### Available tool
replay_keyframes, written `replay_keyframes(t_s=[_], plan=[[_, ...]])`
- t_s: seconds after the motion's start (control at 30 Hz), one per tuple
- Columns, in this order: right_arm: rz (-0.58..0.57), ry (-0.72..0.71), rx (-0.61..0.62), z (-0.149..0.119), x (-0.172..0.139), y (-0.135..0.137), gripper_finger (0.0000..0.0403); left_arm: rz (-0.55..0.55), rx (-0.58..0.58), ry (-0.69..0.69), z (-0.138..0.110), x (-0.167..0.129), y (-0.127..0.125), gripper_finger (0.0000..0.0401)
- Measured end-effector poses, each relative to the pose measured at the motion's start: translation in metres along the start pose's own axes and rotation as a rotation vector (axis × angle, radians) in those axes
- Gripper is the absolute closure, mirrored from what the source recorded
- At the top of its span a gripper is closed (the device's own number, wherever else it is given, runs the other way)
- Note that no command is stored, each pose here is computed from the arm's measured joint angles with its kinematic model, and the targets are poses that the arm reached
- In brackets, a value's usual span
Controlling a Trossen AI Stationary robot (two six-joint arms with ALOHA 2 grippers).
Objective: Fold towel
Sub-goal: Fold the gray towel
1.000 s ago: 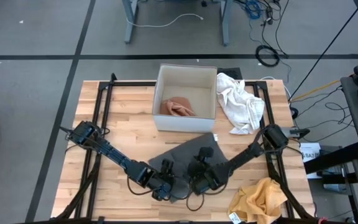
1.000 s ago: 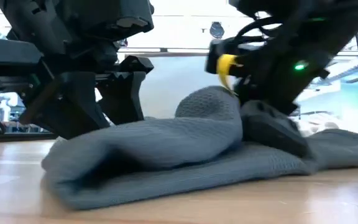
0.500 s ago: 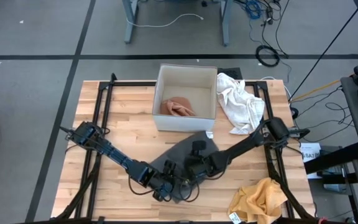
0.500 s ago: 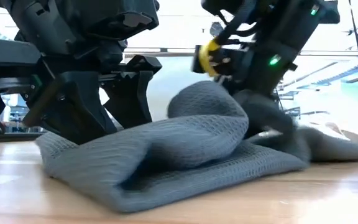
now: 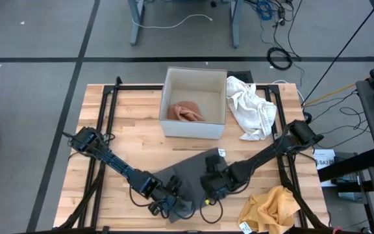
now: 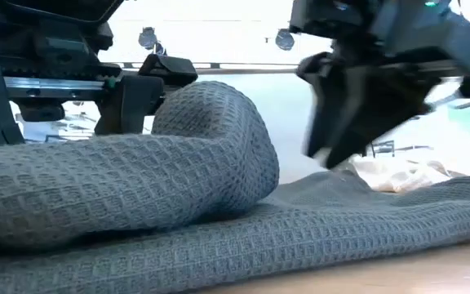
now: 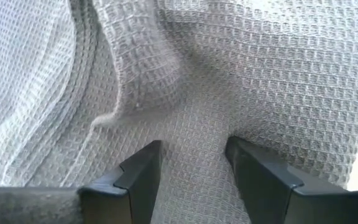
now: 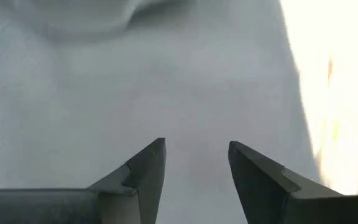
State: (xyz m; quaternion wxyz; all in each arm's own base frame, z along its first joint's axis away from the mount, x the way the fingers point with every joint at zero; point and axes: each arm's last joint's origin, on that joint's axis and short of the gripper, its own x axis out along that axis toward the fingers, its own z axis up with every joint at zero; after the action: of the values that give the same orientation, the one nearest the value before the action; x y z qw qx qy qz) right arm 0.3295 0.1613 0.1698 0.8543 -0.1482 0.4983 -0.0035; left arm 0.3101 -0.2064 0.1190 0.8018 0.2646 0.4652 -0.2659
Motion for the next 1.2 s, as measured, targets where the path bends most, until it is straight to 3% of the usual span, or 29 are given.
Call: replay_keyframes(t_s=[0.13, 0.43, 0.7, 0.8, 1.2], plan=[[-0.002, -0.129, -0.062, 0.015, 0.011, -0.003, 0.0234, 0.005, 0.023, -0.002, 0.0, 0.0, 0.0, 0.0199], [0.043, -0.146, -0.112, 0.019, 0.055, -0.021, 0.0234, 0.031, 0.031, 0.002, 0.0, 0.0, 0.0, 0.0199], [0.039, -0.284, -0.137, 0.031, 0.061, -0.023, 0.0234, 0.049, 0.053, 0.004, 0.0, 0.0, 0.0, 0.0199], [0.09, -0.35, -0.14, 0.037, 0.062, -0.023, 0.0234, 0.053, 0.055, 0.004, 0.0, 0.0, 0.001, 0.0199], [0.095, -0.434, -0.123, 0.042, 0.085, -0.042, 0.0234, 0.081, 0.082, 0.003, 0.001, 0.0, 0.001, 0.0199]])
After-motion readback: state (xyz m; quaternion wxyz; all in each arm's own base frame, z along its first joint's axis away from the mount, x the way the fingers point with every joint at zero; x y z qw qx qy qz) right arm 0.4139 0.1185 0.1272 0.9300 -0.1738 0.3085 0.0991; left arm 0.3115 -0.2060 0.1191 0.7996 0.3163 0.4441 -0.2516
